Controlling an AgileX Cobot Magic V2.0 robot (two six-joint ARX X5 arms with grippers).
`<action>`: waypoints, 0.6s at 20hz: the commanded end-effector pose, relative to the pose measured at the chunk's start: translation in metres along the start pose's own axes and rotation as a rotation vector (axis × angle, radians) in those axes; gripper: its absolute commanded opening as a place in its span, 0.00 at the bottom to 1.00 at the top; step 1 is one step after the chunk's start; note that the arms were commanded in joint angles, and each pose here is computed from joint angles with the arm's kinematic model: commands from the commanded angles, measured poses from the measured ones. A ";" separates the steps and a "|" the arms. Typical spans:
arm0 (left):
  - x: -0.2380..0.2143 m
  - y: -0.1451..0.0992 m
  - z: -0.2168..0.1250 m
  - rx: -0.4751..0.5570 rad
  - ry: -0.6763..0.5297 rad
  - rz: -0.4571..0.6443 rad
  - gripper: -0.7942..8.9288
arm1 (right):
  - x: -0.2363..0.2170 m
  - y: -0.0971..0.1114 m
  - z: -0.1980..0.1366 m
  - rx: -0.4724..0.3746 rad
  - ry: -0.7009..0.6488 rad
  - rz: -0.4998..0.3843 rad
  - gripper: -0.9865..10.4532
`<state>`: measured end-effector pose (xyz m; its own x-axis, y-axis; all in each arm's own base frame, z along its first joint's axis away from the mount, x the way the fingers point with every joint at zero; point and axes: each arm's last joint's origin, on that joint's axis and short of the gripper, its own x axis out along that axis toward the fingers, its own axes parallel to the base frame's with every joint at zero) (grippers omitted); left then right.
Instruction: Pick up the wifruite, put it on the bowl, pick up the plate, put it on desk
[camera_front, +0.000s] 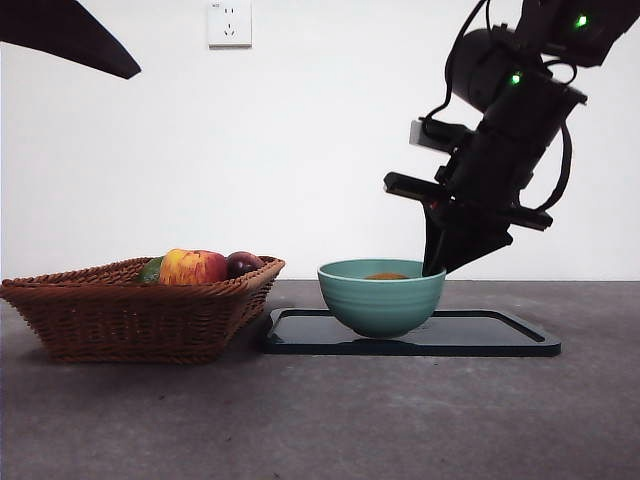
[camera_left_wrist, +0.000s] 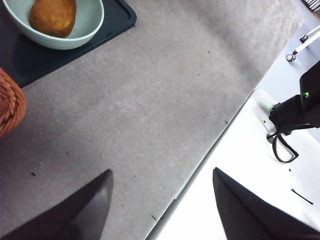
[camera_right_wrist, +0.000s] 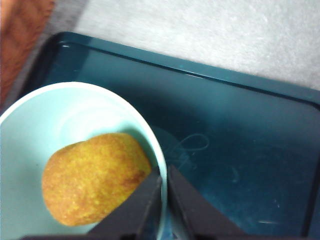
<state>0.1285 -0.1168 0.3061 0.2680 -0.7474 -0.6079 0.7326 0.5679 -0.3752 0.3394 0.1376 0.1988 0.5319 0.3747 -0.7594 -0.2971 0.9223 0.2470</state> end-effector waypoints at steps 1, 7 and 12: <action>0.000 -0.001 0.001 0.017 -0.003 -0.008 0.41 | 0.007 0.000 0.006 -0.012 -0.013 0.002 0.10; 0.000 -0.001 0.001 0.017 -0.003 -0.008 0.41 | 0.008 -0.001 0.005 -0.010 -0.008 0.000 0.17; 0.000 -0.001 0.001 0.017 -0.003 -0.008 0.41 | -0.004 0.001 0.009 -0.006 -0.033 0.003 0.24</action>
<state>0.1284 -0.1167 0.3059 0.2673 -0.7463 -0.6096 0.7321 0.5686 -0.3752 0.3406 0.1352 0.1998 0.5325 0.3705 -0.7610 -0.2897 0.9246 0.2474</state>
